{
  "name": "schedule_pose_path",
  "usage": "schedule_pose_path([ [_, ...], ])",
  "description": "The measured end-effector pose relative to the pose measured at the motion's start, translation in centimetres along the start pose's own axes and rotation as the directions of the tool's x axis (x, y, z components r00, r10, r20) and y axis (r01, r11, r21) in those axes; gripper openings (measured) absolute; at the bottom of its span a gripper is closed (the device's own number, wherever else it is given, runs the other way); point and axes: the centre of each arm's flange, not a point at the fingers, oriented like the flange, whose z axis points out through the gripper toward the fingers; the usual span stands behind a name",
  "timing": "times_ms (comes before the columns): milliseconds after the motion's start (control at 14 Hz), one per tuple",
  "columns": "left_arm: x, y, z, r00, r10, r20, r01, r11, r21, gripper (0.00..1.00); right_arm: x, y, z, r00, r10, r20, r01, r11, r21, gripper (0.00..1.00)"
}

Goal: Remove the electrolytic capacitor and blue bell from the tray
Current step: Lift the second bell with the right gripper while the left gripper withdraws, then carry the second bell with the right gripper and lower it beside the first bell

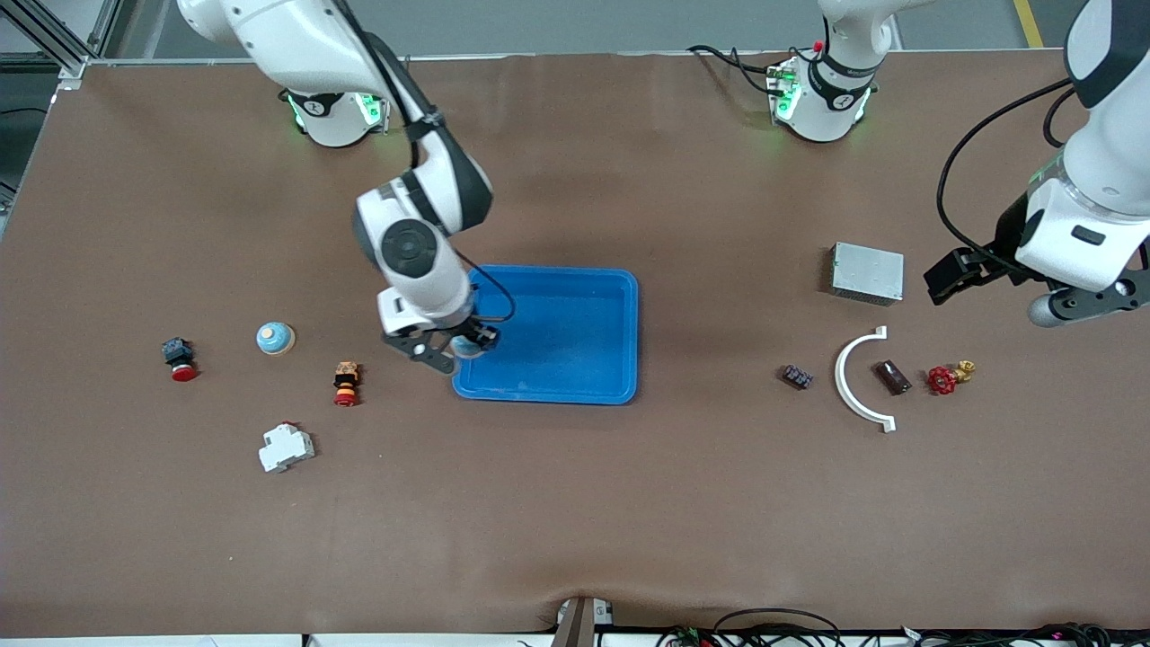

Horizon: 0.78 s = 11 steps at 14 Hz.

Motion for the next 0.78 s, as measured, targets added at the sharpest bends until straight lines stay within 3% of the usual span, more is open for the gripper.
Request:
schedule_pose_path([
  [356,-0.5,-1.6,-1.7,0.999,0.027,-0.026,-0.026,0.999,0.029,1.0,8.6,10.1,-5.0,0.986,-0.164,0.032,0.164,0.986,0.002,0.64],
  [784,-1.2,-5.4,-2.9,0.995,0.094,-0.024,-0.094,0.995,0.016,1.0,16.6,22.7,-6.1,0.936,-0.35,0.022,0.35,0.937,0.024,0.64],
])
